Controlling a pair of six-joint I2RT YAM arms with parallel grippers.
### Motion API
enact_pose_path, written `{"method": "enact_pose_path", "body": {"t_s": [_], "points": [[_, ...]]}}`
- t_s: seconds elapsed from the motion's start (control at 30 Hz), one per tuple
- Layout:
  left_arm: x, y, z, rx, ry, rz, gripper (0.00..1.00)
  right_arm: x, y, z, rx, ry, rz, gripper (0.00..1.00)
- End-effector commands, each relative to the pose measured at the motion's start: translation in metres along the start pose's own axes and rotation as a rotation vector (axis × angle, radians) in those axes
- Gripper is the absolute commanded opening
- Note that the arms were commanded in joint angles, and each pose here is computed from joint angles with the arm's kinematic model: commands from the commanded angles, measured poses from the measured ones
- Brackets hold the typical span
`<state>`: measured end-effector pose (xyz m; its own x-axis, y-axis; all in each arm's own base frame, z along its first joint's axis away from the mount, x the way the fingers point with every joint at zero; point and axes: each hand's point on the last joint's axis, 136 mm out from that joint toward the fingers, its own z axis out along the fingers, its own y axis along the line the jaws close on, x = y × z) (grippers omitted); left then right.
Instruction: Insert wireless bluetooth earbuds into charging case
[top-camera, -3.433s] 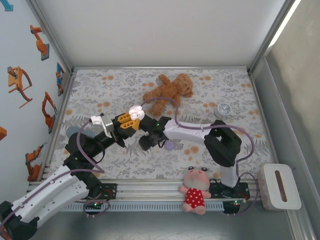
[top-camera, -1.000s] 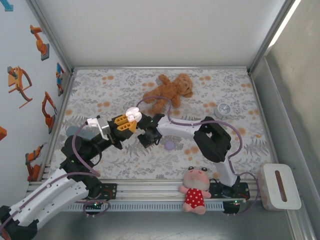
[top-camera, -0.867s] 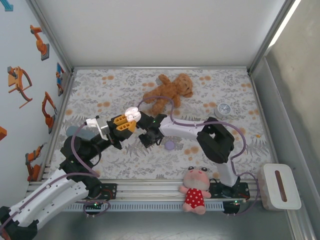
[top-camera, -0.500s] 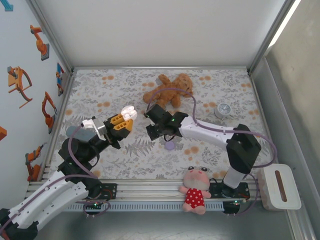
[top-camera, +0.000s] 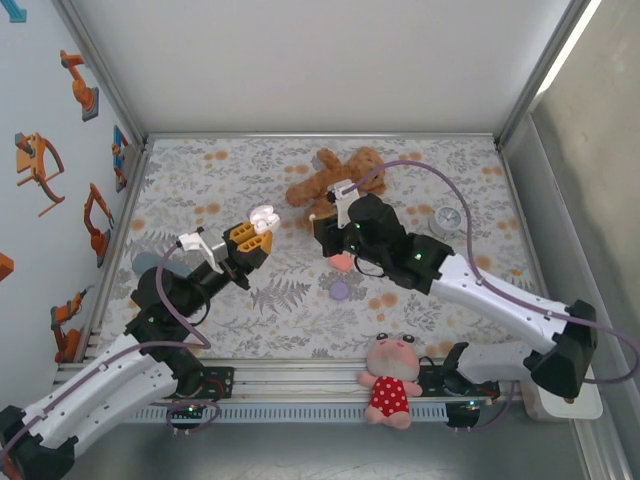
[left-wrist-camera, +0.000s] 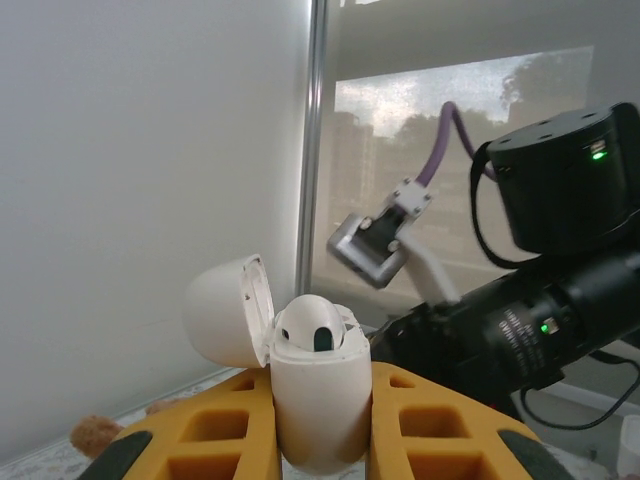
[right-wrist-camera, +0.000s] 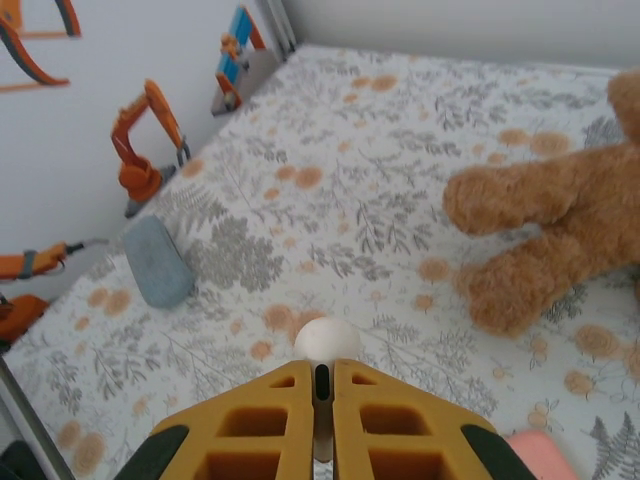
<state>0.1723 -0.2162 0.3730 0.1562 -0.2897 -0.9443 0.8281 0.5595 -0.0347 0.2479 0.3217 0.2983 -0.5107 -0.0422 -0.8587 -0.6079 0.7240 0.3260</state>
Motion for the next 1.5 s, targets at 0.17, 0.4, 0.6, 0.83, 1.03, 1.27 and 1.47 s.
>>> {"method": "enact_pose_path", "body": {"t_s": [0.17, 0.4, 0.6, 0.83, 1.03, 1.27, 1.47], "points": [[-0.002, 0.012, 0.007, -0.065, -0.036, 0.056, 0.00, -0.068, 0.026, -0.055, -0.147, -0.310, -0.013, 0.09], [0.000, 0.013, 0.025, -0.050, -0.046, 0.077, 0.00, -0.096, 0.049, -0.074, -0.271, -0.438, -0.010, 0.09], [-0.005, 0.011, 0.037, -0.033, -0.074, 0.092, 0.00, -0.108, 0.065, -0.080, -0.354, -0.507, -0.020, 0.09], [-0.010, 0.007, 0.042, -0.005, -0.096, 0.095, 0.00, -0.102, 0.073, -0.067, -0.392, -0.492, -0.024, 0.09], [-0.011, 0.005, 0.043, 0.011, -0.098, 0.094, 0.00, -0.095, 0.076, -0.054, -0.403, -0.470, -0.012, 0.09], [-0.011, 0.003, 0.043, 0.019, -0.100, 0.097, 0.00, -0.090, 0.079, -0.043, -0.414, -0.442, -0.007, 0.09], [-0.009, 0.003, 0.044, 0.023, -0.093, 0.097, 0.00, -0.091, 0.083, -0.040, -0.425, -0.438, -0.007, 0.09]]}}
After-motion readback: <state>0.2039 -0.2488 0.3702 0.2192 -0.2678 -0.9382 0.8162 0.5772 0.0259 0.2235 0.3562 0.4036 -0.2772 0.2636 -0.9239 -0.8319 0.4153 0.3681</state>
